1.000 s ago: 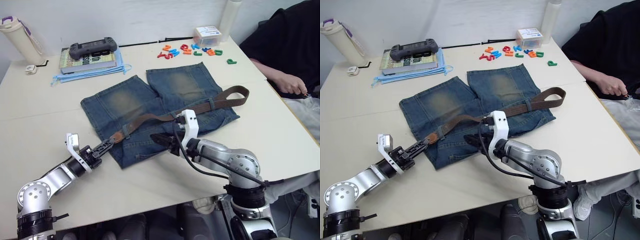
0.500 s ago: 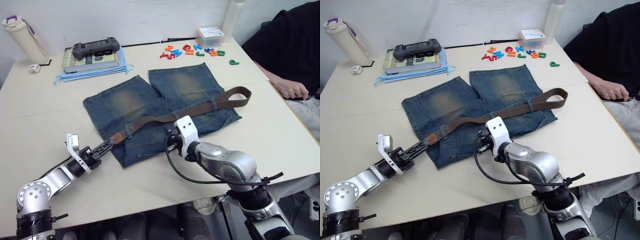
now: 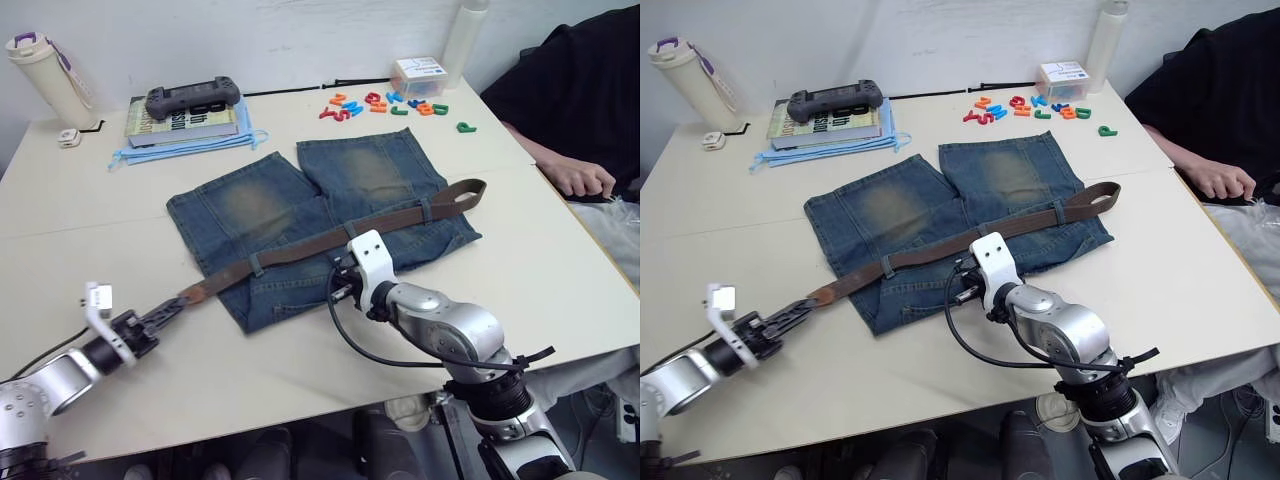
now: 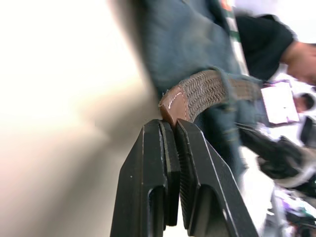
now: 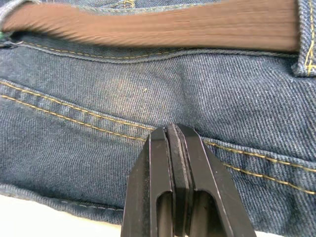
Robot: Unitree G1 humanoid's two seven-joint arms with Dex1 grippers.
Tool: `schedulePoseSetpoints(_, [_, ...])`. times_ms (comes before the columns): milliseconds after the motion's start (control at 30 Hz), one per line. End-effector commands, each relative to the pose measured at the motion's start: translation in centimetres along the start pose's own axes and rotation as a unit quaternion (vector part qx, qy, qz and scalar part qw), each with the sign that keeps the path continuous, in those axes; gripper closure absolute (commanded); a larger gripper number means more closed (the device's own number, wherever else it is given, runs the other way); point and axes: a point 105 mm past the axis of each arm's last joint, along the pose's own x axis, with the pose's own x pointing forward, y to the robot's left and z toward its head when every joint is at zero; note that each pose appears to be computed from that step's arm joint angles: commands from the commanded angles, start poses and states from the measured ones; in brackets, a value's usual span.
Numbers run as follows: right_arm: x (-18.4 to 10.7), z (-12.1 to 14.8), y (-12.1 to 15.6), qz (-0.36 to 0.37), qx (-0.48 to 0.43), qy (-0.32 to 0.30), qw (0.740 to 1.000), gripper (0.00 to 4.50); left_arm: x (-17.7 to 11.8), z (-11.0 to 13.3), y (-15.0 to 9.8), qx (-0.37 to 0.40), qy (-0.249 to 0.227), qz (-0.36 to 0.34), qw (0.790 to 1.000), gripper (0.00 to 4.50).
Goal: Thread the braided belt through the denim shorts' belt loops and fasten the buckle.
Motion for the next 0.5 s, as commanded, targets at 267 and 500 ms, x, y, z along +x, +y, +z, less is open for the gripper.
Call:
schedulePoseSetpoints(267, [0.3, -0.7, 0.1, -0.004, 0.007, 0.016, 1.000, 4.46, -6.9, 5.5, 7.6, 0.052, -0.071, 0.142, 0.986, 4.50])
schedulePoseSetpoints(500, [0.4, -0.5, 0.2, -0.002, 0.006, 0.013, 1.000, 4.46, -9.9, 7.1, 11.2, 0.063, -0.114, 0.227, 0.965, 4.50])
